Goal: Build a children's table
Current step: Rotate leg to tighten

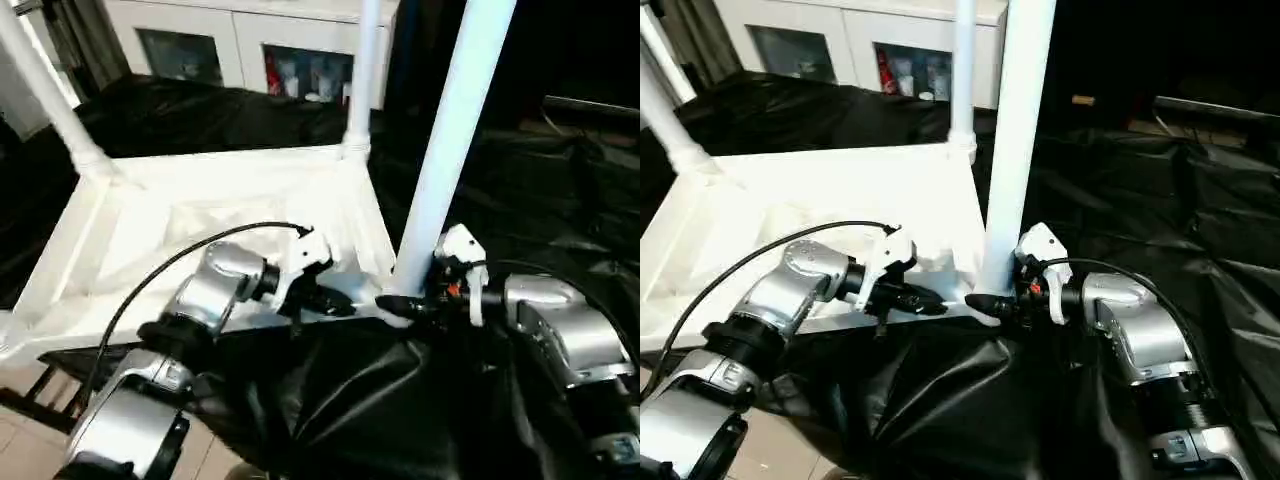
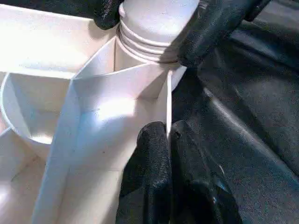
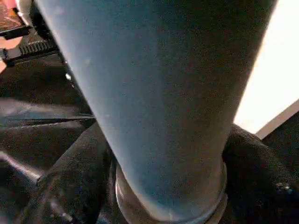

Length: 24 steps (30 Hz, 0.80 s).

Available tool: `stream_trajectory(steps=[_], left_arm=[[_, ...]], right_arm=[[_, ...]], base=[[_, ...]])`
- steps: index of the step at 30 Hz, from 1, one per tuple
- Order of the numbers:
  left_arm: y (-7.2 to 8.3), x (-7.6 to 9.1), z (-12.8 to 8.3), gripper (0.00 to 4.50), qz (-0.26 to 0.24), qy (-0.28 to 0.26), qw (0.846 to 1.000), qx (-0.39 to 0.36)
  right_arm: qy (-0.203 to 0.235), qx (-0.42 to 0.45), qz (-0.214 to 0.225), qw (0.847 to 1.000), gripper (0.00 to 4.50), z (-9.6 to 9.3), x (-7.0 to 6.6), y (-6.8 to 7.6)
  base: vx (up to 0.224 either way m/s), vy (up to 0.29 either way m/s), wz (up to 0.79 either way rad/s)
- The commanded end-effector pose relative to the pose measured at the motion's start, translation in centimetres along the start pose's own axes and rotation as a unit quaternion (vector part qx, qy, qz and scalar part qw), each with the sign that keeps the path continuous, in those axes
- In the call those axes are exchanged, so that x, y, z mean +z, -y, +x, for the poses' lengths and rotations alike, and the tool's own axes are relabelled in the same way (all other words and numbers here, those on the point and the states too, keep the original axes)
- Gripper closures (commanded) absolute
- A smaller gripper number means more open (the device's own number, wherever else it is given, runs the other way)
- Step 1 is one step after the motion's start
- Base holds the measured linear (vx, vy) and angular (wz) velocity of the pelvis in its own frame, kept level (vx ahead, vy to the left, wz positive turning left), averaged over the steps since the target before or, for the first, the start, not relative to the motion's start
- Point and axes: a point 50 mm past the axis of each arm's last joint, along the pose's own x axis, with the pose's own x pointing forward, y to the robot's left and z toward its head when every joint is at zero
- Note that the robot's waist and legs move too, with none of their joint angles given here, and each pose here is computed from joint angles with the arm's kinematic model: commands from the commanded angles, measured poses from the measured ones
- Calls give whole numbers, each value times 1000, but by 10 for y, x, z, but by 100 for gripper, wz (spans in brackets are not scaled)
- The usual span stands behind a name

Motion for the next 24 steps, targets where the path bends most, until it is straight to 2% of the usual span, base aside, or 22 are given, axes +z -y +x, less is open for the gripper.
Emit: stream_trajectory(steps=[1, 2, 3, 6, 9, 10, 11, 12, 14, 19, 22, 24], left_arm=[[6, 24, 12, 450, 39, 39, 998, -32], [6, 24, 12, 450, 39, 38, 998, -32], [6, 23, 12, 450, 38, 37, 998, -31], [5, 23, 13, 450, 34, 36, 999, -16], [0, 25, 16, 450, 24, 40, 999, 14], [-6, 29, 20, 450, 17, 43, 998, 46], [-6, 29, 20, 450, 17, 43, 998, 46], [-9, 30, 22, 450, 11, 45, 997, 67], [-18, 38, 31, 450, -6, 51, 990, 130], [-25, 52, 43, 450, -21, 68, 980, 187], [-23, 57, 49, 450, -17, 77, 979, 186], [-22, 58, 50, 450, -13, 78, 980, 180]], right_arm=[[2, 96, -9, 995, 146, 24, 4, -25], [2, 96, -9, 995, 146, 24, 4, -25], [3, 100, -7, 995, 170, 25, 3, -26], [14, 97, 6, 995, 180, 31, 1, -32], [34, 51, 30, 998, 183, 39, 0, -29], [45, 5, 46, 998, 183, 47, -2, -25], [45, 5, 46, 998, 183, 47, -2, -25], [48, -31, 60, 997, 184, 52, -3, -22], [57, -124, 100, 986, 184, 67, -7, -14], [64, -216, 148, 963, 184, 86, -6, -8], [78, -216, 136, 964, 184, 94, 2, -10], [93, -206, 140, 964, 129, 95, 6, -11]], base=[[0, 0, 0], [0, 0, 0], [0, 0, 0], [0, 0, 0], [0, 0, 0], [0, 0, 0], [0, 0, 0], [0, 0, 0], [0, 0, 0], [0, 0, 0], [0, 0, 0], [0, 0, 0]])
